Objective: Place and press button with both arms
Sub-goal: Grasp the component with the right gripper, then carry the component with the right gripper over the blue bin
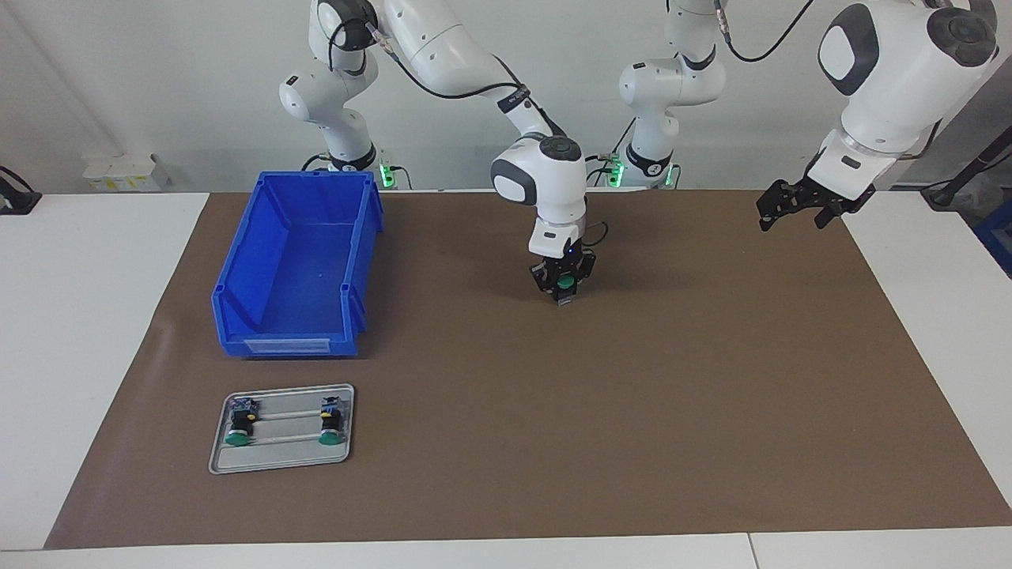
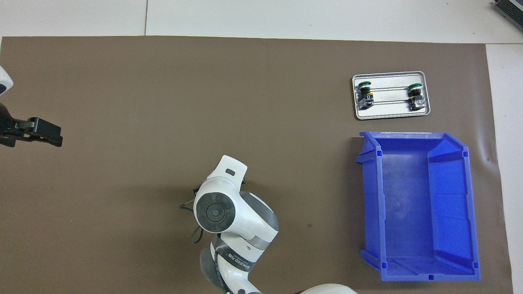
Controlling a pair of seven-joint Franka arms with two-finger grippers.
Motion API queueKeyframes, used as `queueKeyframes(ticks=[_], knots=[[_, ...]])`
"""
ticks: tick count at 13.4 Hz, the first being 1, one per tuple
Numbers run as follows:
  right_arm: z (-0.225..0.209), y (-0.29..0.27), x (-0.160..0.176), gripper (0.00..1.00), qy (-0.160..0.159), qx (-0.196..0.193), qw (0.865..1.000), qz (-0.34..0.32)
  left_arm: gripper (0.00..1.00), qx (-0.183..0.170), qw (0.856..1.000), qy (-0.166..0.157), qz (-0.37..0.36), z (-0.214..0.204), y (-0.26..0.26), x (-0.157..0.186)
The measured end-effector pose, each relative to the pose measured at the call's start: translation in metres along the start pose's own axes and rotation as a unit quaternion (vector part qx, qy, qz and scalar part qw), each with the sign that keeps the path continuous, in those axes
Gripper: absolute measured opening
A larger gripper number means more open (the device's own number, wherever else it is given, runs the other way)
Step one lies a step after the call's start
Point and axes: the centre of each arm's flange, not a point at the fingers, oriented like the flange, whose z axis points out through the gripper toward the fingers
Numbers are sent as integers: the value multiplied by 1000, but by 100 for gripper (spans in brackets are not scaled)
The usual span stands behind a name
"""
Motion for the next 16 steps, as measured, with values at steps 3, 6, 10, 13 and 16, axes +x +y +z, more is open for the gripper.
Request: queueKeyframes(ticks=[3,6,10,13,16], knots=[[-31,11,19,43,7,-3,1000,13,100,0,1000,17,7,9,8,5],[-117,69,53,43,24,-6,998,59,100,-20,1000,20,7,13,13,5],[-217,185,69,43,14,-30,997,66,100,-27,999,24,7,9,15,3],[-273,314,61,43,-7,-54,997,56,100,-27,999,30,8,-2,15,-1],[-286,418,37,43,-30,-69,995,67,100,-26,999,24,9,-26,15,-8]])
